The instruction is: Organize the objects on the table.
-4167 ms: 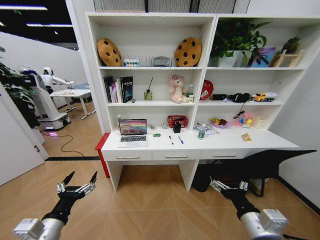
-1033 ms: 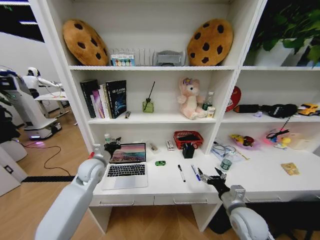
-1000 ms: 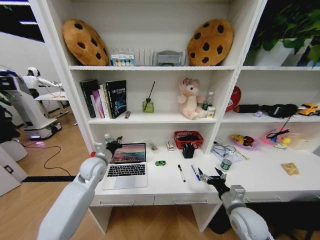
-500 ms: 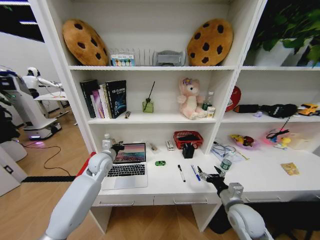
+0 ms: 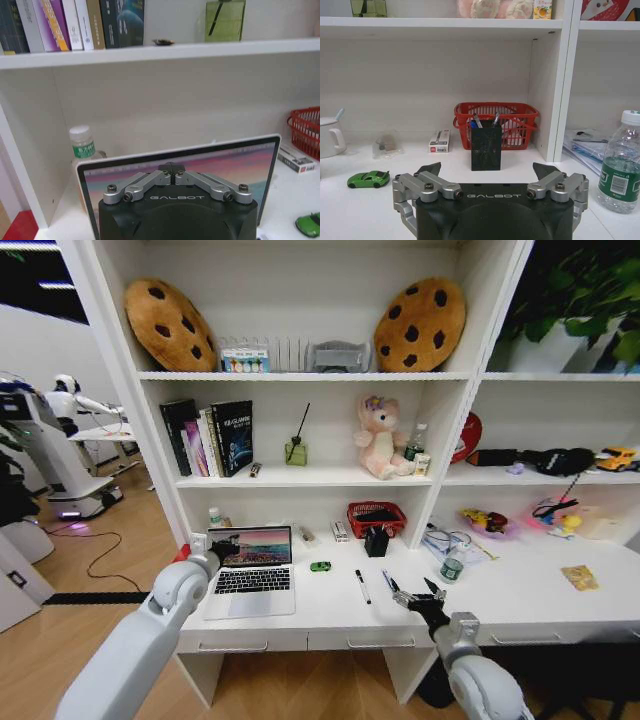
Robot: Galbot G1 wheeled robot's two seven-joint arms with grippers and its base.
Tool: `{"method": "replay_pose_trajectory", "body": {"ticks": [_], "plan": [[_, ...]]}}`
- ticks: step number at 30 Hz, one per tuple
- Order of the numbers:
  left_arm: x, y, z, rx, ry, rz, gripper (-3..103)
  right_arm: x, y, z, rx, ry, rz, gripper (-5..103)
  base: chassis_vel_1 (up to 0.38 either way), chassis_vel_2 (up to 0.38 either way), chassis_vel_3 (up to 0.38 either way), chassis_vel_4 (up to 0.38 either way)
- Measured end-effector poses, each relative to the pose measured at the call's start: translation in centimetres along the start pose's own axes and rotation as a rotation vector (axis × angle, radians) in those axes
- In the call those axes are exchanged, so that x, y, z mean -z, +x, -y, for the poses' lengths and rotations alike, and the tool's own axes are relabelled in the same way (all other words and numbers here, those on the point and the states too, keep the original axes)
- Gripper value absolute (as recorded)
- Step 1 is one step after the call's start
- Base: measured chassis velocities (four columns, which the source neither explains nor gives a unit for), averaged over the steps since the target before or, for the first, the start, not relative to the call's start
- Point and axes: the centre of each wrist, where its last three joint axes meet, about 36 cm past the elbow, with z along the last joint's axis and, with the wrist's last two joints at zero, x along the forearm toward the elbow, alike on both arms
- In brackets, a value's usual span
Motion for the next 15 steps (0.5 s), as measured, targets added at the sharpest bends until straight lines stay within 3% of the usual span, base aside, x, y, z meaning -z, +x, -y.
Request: {"method": "replay_pose_trajectory", "body": {"ticks": [4, 8, 10, 14, 15], "plan": [[2.3, -1.9, 0.1, -0.018, 0.002, 0.049, 0, -0.3, 0.3, -0.2, 0.0, 0.005, -0.011, 100, 0.0, 0.0, 0.0, 0.0], [3.2, -3.6, 0.7, -0.036, 0.001, 0.049, 0, -0.4, 0.3, 0.0, -0.006, 0.006, -0.015, 100, 0.0, 0.0, 0.0, 0.0], [3.5, -5.7, 1.3, -0.047, 0.003, 0.026, 0, -0.7, 0.1, 0.1, -0.015, 0.002, -0.016, 100, 0.0, 0.0, 0.0, 0.0], [3.5, -6.6, 1.4, -0.044, 0.004, -0.001, 0, -0.8, 0.0, 0.1, -0.02, -0.005, -0.015, 100, 0.0, 0.0, 0.0, 0.0], [3.5, -7.3, 1.4, -0.039, 0.011, -0.034, 0, -1.1, -0.1, -0.1, -0.024, -0.013, -0.016, 100, 0.0, 0.0, 0.0, 0.0]]}}
